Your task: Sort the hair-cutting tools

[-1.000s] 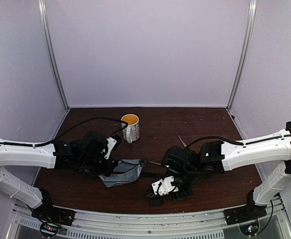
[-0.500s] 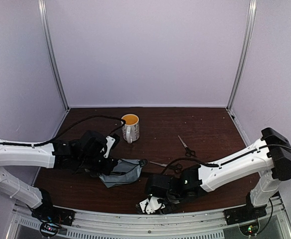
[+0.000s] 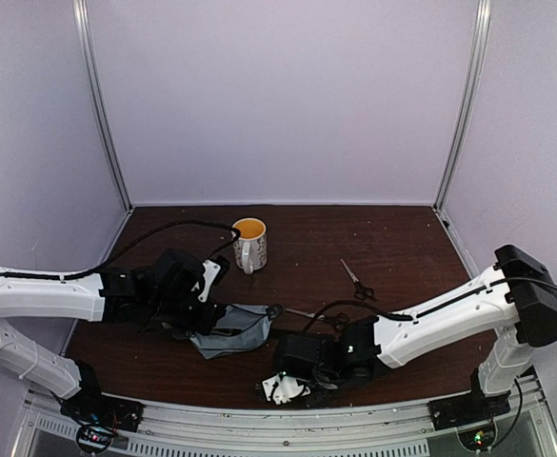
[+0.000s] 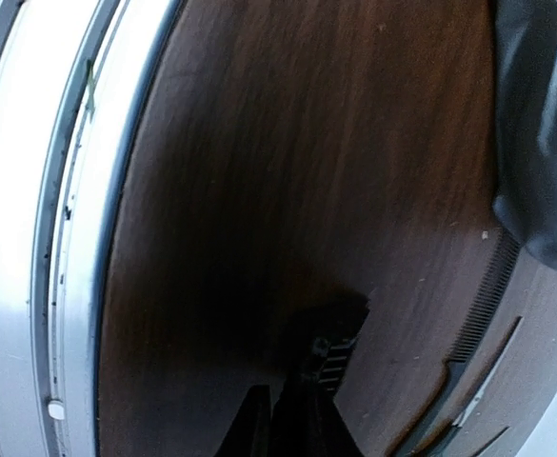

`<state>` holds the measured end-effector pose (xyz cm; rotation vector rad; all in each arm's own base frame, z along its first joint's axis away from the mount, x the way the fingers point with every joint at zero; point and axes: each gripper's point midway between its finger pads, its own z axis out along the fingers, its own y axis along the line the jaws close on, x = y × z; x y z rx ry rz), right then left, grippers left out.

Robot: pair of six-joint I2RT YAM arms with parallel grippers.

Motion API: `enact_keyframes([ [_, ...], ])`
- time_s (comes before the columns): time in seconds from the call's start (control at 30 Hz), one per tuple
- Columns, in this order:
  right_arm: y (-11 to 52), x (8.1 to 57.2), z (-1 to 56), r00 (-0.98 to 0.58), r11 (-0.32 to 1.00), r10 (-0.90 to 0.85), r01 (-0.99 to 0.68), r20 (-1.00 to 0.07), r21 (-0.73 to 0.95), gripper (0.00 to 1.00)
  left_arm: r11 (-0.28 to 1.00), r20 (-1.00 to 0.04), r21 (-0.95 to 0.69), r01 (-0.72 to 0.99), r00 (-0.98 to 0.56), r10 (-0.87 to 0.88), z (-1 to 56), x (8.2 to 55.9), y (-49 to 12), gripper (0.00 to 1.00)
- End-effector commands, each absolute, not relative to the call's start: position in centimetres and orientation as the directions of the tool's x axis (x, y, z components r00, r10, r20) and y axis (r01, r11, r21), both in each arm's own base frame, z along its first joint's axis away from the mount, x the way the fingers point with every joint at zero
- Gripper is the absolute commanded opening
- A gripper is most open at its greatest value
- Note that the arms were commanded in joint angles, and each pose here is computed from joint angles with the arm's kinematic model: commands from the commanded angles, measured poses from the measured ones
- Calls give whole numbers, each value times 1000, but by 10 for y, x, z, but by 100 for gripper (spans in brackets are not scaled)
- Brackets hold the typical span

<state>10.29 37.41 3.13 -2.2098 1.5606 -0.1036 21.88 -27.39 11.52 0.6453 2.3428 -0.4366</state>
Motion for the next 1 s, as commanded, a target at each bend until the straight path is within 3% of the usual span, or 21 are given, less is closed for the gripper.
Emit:
enact_keyframes([
  [0.0, 376, 107, 50, 343, -237, -916, -882, -209, -408, 4, 813, -704, -153, 561, -639, 309, 131, 226, -282, 0],
  [0.17, 373, 107, 68, 337, -233, -916, -887, -215, -398, 0, 805, -704, -159, 571, -638, 313, 131, 225, -285, 0],
  [0.3, 371, 107, 105, 339, -222, -898, -900, -280, -376, 0, 790, -701, -170, 589, -636, 323, 132, 223, -289, 0],
  [0.6, 400, 143, 212, 148, -59, -768, -985, -623, -161, 0, 710, -708, -258, 656, -628, 323, 137, 212, -308, 0],
  [0.7, 406, 140, 226, 147, -104, -722, -989, -676, -104, 0, 674, -708, -312, 670, -637, 305, 140, 206, -317, 0],
  [0.97, 421, 118, 220, 238, -272, -678, -960, -696, -63, 1, 587, -705, -385, 712, -637, 310, 144, 192, -330, 0],
])
